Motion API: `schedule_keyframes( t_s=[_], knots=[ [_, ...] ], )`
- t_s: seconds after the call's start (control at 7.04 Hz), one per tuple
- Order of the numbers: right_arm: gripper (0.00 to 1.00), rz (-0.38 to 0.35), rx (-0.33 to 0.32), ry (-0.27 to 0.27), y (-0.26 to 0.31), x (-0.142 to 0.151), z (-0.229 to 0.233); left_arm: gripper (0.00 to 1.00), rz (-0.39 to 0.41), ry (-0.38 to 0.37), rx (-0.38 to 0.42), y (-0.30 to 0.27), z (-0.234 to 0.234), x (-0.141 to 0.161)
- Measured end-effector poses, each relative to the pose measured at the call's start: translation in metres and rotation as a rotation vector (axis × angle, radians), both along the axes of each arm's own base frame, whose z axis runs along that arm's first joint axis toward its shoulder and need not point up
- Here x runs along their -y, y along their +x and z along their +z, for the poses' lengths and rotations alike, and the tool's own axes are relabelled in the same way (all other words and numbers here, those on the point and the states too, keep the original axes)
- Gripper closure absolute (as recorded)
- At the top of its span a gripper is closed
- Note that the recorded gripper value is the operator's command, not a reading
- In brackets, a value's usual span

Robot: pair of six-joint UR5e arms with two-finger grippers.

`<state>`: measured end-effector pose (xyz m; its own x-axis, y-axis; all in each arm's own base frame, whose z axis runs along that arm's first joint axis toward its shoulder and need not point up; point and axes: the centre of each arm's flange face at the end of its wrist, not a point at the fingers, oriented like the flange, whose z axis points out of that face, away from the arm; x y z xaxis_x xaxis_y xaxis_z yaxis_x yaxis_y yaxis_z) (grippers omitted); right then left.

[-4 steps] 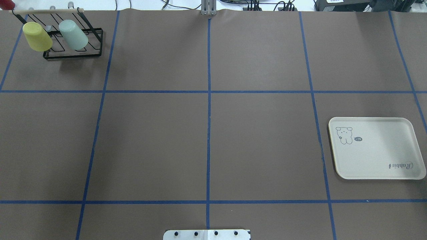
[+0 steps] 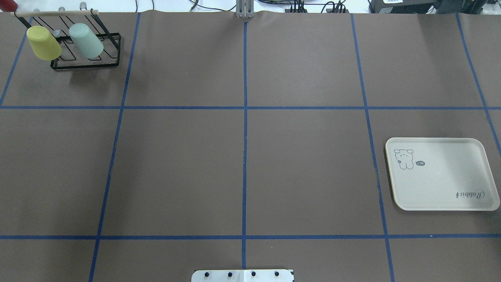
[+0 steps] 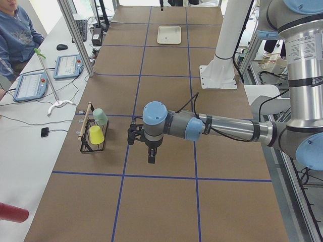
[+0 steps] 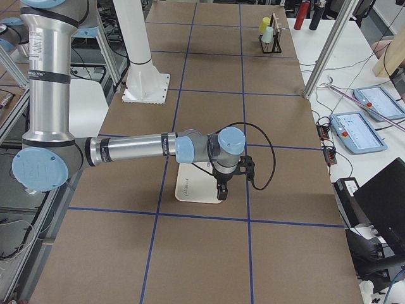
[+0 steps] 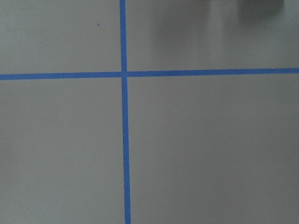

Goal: Left arm grabs green cup and hands to right arm on tray

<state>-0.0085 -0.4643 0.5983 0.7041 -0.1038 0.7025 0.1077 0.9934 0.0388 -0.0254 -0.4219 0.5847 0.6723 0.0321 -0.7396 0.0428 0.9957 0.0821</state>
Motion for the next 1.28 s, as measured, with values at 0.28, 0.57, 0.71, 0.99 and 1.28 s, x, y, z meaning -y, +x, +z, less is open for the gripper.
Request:
schedule_keyframes(
  t_s=[0.28, 0.57, 0.71, 0.99, 1.28],
  knots=[
    [0.0, -0.002, 0.003, 0.024, 0.0, 0.0, -0.01, 0.0, -0.002, -0.008, -0.003, 0.0, 0.003, -0.003],
    [0.0, 0.0, 0.012, 0.054, -0.001, -0.001, -0.012, 0.0, 0.015, 0.005, -0.007, 0.008, -0.003, -0.002],
    [0.0, 0.003, 0.017, 0.053, -0.001, -0.002, -0.009, 0.0, 0.035, 0.031, -0.01, 0.017, -0.009, 0.0],
    [0.0, 0.001, 0.025, 0.056, -0.002, -0.003, -0.007, 0.01, 0.021, 0.063, -0.033, 0.042, -0.035, 0.012],
    [0.0, -0.007, 0.029, 0.074, -0.007, 0.005, -0.014, 0.02, 0.003, 0.054, -0.072, 0.096, -0.084, 0.043]
  ],
)
